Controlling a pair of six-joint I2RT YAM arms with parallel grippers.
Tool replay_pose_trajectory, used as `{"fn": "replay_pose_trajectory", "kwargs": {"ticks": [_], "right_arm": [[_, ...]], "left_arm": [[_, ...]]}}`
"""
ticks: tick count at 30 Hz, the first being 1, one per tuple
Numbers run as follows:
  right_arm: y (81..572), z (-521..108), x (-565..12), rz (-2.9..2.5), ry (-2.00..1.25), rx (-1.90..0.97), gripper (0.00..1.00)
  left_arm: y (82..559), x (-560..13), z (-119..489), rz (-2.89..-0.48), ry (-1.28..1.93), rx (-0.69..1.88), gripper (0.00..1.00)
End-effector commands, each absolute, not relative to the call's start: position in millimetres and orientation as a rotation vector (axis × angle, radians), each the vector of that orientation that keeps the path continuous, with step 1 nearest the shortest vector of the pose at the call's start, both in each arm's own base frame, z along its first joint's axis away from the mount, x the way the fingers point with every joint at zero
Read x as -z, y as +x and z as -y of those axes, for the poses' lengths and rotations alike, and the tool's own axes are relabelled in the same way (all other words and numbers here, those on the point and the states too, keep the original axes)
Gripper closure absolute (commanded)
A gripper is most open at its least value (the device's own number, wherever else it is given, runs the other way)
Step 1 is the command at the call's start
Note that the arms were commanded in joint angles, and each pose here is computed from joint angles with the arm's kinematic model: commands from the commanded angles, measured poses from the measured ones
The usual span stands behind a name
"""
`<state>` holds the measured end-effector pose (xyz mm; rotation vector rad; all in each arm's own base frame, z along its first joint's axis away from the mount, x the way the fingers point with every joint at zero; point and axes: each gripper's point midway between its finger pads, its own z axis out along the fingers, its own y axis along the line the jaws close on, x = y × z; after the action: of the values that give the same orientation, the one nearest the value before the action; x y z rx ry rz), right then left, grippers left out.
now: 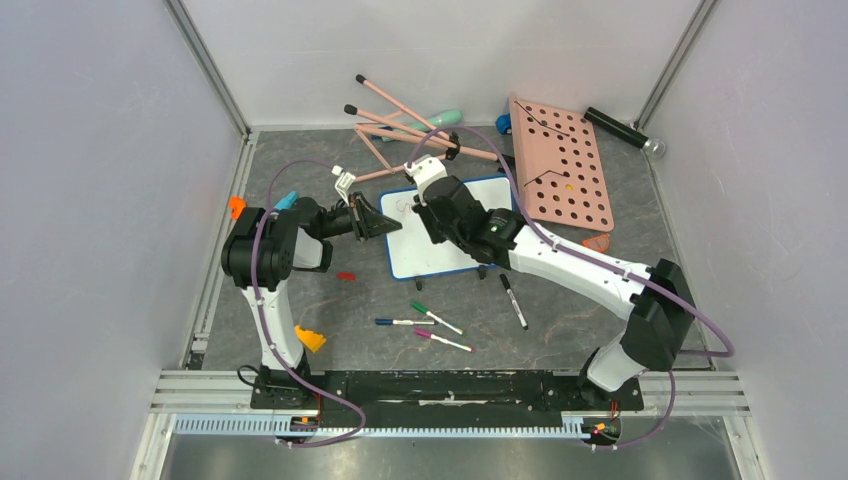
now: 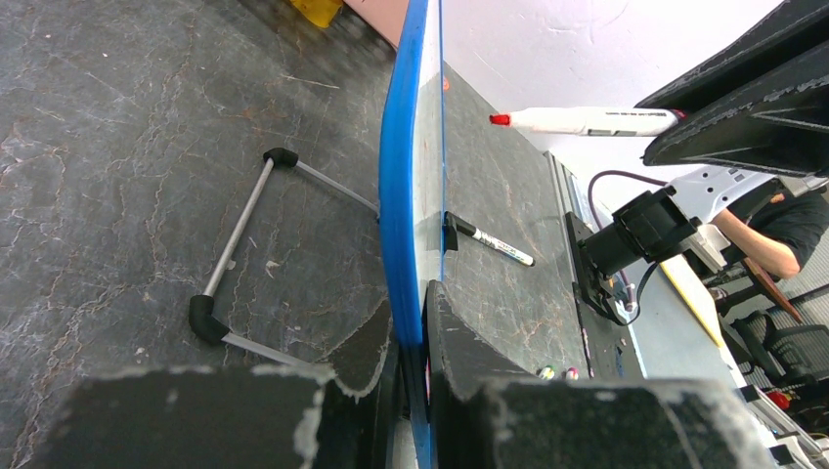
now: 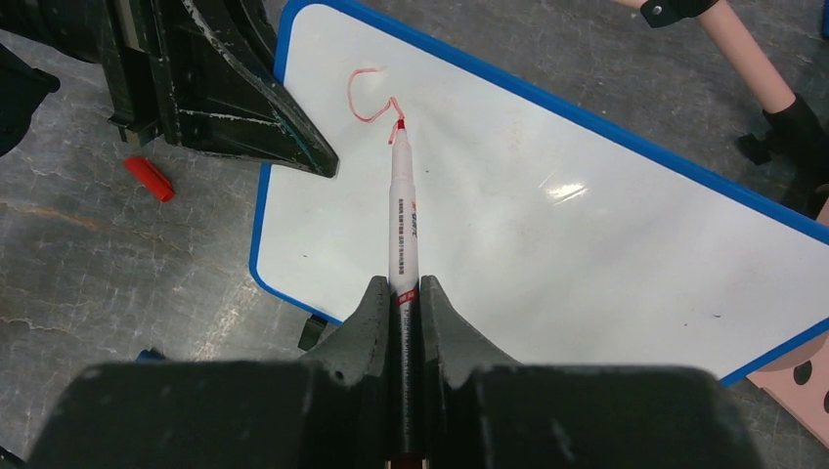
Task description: Write a sentence on the whiteboard
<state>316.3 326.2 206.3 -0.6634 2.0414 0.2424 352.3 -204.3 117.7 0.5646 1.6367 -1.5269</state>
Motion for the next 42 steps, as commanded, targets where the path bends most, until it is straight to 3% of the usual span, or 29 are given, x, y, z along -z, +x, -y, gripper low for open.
{"fn": "replay_pose_trajectory", "kwargs": {"ticks": [1, 20, 42], "right_arm": [[323.6, -317.4, -220.6, -2.008, -0.629, -0.21, 1.0], [337.6, -308.8, -214.1, -2.033, -0.602, -0.13, 1.0], [329.6, -346.1, -219.1, -1.984, -0.72, -0.302, 1.0]], "left_arm": [[370.3, -121.9, 196.5, -1.537, 0.605, 1.391, 0.98], [370.9, -121.6, 196.4, -1.538, 0.602, 1.391, 0.98], [370.7, -121.5, 196.6, -1.537, 0.603, 1.391, 0.98]]}}
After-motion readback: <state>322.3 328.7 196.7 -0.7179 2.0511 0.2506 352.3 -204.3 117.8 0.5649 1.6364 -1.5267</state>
